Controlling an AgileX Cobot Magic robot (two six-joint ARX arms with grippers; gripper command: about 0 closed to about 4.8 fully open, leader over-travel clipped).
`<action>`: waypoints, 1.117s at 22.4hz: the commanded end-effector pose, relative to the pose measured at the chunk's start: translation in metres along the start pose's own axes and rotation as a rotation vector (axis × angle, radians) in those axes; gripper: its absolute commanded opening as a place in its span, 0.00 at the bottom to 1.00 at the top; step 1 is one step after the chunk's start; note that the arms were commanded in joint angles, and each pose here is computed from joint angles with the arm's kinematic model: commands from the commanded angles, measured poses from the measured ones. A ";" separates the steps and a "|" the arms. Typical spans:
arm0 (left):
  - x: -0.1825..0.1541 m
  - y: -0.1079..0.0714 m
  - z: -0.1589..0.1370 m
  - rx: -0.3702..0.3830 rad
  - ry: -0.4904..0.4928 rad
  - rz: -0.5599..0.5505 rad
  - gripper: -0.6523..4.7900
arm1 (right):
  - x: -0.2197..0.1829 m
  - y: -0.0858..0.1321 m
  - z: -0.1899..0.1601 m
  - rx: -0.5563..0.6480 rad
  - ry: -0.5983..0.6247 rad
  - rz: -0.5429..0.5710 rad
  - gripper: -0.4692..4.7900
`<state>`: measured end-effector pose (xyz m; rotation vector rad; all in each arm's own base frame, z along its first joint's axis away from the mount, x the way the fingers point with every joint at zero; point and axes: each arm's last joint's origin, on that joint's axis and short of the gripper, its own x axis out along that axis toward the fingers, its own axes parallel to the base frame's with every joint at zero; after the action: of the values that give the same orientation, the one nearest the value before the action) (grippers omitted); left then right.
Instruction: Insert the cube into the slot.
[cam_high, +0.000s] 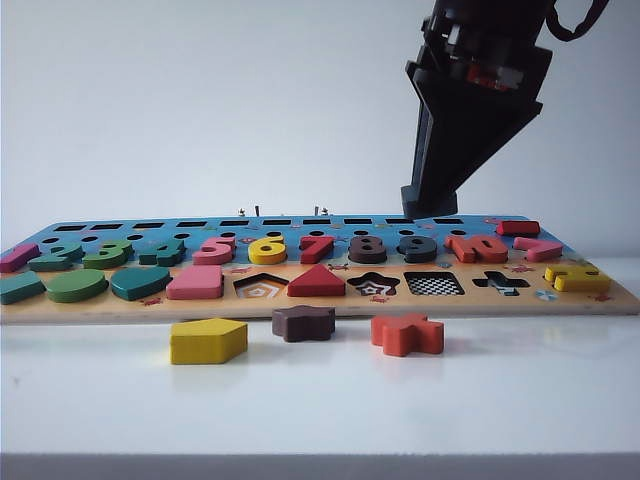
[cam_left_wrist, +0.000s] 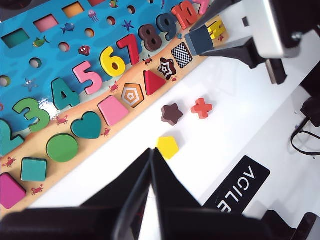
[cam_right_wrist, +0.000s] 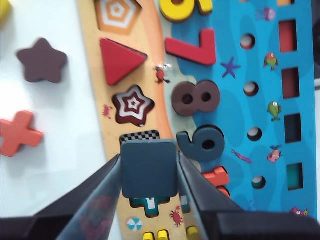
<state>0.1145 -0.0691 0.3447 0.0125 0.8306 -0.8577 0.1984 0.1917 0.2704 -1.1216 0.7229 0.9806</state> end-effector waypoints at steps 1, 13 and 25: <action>-0.002 -0.001 0.002 0.007 -0.020 -0.005 0.15 | 0.003 -0.002 0.001 -0.004 -0.010 -0.009 0.30; -0.002 -0.001 0.002 0.007 -0.020 -0.005 0.15 | 0.025 0.000 -0.004 -0.055 0.022 0.020 0.28; -0.002 -0.001 0.002 0.007 -0.020 -0.005 0.15 | 0.027 0.000 -0.004 -0.127 0.017 0.000 0.26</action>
<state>0.1145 -0.0691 0.3447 0.0125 0.8306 -0.8577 0.2094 0.1944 0.2440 -1.2388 0.7023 1.0335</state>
